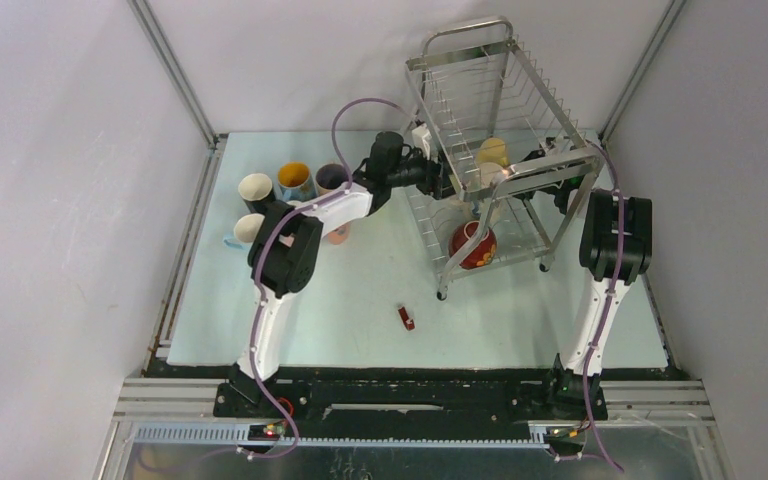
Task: Unload the cups from the dish rack
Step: Move the cup to the dish rack.
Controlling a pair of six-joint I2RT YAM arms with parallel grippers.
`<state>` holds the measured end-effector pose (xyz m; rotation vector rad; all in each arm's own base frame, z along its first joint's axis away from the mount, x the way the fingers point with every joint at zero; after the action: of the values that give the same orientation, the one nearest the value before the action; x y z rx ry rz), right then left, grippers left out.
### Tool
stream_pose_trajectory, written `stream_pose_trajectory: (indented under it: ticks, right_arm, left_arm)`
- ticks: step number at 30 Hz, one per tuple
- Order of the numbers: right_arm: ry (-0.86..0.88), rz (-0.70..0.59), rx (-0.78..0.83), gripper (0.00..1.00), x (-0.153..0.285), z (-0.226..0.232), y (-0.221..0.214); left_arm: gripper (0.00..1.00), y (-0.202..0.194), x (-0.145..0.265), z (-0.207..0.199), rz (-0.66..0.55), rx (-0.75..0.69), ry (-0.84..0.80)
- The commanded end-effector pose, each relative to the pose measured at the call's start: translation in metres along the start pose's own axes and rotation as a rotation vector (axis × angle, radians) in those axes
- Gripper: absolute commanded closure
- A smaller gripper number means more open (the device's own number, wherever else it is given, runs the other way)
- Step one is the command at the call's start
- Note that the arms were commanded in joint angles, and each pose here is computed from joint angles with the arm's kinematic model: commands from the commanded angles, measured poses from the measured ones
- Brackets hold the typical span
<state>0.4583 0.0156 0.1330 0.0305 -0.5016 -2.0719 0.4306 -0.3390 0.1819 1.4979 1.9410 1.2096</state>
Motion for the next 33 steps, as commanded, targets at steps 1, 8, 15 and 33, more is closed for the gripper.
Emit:
stream_pose_trajectory:
  ticks: [1,8,15,33]
  right_arm:
    - [0.053,0.035,0.067,0.59,-0.014,0.016,-0.003]
    - [0.051,0.03,0.066,0.59,-0.014,0.014,-0.003]
    - [0.051,0.027,0.07,0.59,-0.013,0.016,-0.002]
    - [0.07,0.024,0.08,0.59,-0.021,0.027,-0.003]
  left_arm:
    - [0.26,0.02,-0.001,-0.001,-0.009,-0.104,-0.113]
    - [0.31,0.02,-0.005,0.008,-0.001,-0.1,-0.146]
    - [0.34,0.018,-0.01,0.006,0.002,-0.056,-0.207]
    - [0.43,0.008,-0.016,-0.015,0.023,-0.007,-0.251]
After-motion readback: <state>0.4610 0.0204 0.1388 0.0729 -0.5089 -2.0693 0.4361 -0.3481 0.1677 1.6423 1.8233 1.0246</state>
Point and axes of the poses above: each gripper's point midway between its finger pads, its own x axis back along the fingers, its own z axis along the line the jaws close on, y = z × x, the point moved 9 cm from there along x, back along the fingers, and after that the axes turned 8 degrees about x, right-handed, at the moved point
